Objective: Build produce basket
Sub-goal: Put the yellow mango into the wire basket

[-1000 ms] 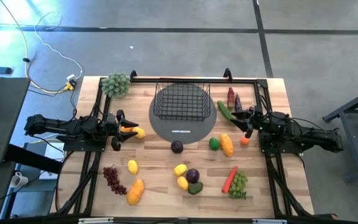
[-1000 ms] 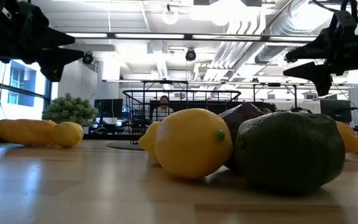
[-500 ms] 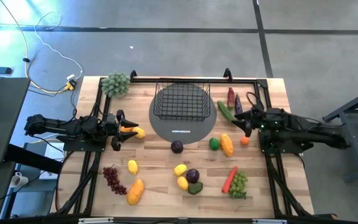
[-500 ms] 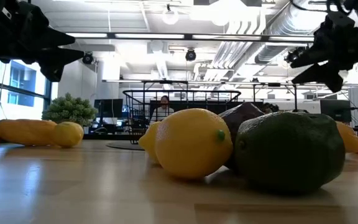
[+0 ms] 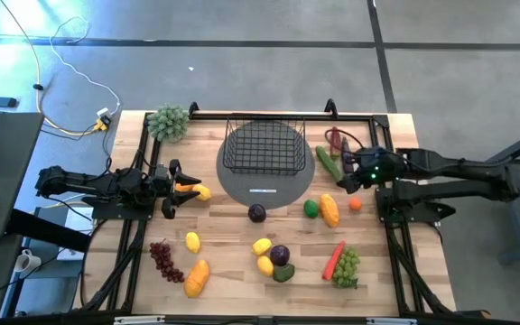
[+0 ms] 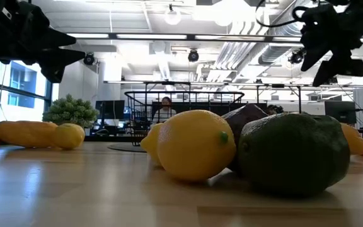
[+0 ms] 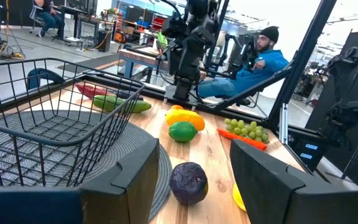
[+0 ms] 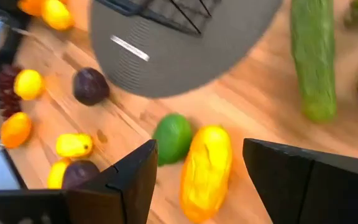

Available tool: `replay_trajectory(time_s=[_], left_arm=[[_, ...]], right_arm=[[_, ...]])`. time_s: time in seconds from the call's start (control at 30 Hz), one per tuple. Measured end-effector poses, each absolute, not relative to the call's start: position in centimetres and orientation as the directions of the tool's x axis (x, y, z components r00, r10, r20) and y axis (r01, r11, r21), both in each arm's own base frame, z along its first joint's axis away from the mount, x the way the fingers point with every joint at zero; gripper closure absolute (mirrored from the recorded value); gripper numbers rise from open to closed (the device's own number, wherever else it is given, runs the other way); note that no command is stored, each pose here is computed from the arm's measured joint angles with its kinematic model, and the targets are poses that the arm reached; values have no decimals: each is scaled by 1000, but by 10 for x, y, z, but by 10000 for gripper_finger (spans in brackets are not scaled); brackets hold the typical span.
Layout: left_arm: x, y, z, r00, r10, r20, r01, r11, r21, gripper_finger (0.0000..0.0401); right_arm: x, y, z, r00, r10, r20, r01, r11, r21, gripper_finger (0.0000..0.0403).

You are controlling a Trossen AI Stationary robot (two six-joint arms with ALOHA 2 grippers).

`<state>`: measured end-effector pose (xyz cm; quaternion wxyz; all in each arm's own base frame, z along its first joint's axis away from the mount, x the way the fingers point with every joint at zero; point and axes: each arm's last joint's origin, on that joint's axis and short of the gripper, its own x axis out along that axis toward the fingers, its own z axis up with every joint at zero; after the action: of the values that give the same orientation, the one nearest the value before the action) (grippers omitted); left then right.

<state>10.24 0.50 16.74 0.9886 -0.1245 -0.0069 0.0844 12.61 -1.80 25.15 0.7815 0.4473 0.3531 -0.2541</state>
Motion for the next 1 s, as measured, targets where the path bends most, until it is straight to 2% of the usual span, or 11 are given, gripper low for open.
replay_trajectory(time_s=[0.17,0.57,1.0], left_arm=[[102,5,167,986,169,-7,-165,955,-247,213],[102,5,167,986,169,-7,-165,955,-247,213],[102,5,167,986,169,-7,-165,955,-247,213]], right_arm=[[139,-12,248,549,-43,-834,775,398,490,160],[161,3,228,427,-19,-904,842,373,390,14],[182,17,204,311,-70,-948,887,380,262,11]])
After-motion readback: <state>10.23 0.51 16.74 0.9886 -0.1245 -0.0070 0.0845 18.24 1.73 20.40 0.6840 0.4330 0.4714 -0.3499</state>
